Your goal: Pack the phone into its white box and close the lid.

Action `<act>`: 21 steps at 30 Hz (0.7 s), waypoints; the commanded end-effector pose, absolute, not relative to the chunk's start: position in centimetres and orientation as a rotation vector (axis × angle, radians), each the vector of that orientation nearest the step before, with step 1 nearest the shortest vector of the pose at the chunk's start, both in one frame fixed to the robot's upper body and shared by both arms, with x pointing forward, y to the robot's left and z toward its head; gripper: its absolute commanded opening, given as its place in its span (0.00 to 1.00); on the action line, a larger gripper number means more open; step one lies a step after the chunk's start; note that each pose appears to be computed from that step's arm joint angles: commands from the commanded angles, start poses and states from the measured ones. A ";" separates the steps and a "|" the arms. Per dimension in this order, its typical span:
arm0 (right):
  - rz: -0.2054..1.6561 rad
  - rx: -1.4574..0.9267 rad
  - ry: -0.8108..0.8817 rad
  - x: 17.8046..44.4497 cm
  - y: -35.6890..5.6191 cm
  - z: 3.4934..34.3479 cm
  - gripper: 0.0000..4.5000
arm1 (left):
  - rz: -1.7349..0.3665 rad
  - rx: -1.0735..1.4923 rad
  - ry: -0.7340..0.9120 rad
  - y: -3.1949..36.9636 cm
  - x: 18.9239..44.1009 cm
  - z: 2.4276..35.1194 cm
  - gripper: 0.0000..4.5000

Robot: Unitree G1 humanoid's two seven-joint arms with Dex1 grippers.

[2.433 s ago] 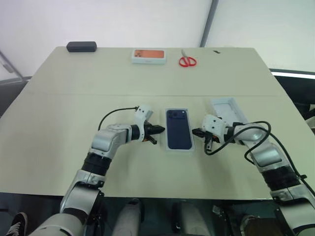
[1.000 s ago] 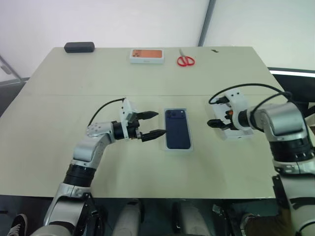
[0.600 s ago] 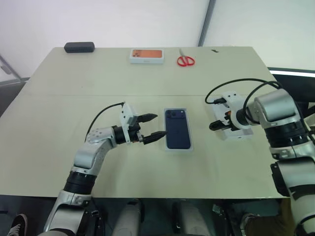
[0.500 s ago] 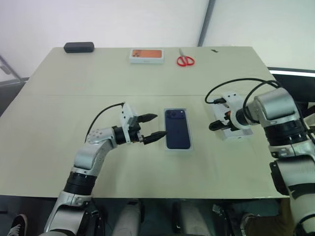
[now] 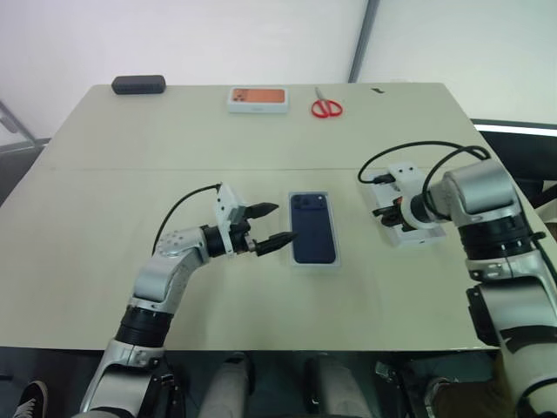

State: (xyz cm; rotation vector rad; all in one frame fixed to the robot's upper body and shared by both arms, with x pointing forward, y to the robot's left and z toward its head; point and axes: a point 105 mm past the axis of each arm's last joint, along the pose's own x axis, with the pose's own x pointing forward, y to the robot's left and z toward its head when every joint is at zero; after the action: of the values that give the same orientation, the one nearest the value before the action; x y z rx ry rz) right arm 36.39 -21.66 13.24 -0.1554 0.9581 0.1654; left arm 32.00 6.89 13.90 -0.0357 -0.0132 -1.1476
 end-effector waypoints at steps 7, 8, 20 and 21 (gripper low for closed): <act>0.309 -0.002 0.770 37.5 -18.8 15.6 0.00 | -1.135 -0.016 -0.051 7.8 32.2 15.4 1.00; 0.350 0.019 0.737 37.6 -18.2 16.1 0.00 | -1.133 -0.016 -0.050 7.9 32.3 15.4 1.00; 0.766 0.309 0.312 35.8 -11.7 22.2 0.00 | -1.076 -0.040 -0.056 10.1 32.9 16.7 1.00; 0.821 0.424 0.315 35.4 -11.0 22.5 0.00 | -1.066 -0.044 -0.070 10.3 33.0 17.1 1.00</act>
State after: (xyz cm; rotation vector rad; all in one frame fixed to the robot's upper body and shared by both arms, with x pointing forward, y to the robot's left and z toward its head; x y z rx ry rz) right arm 36.05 -11.34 20.56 0.3576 0.3838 0.7629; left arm 33.06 10.20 15.17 -0.0479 -0.0002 -1.0626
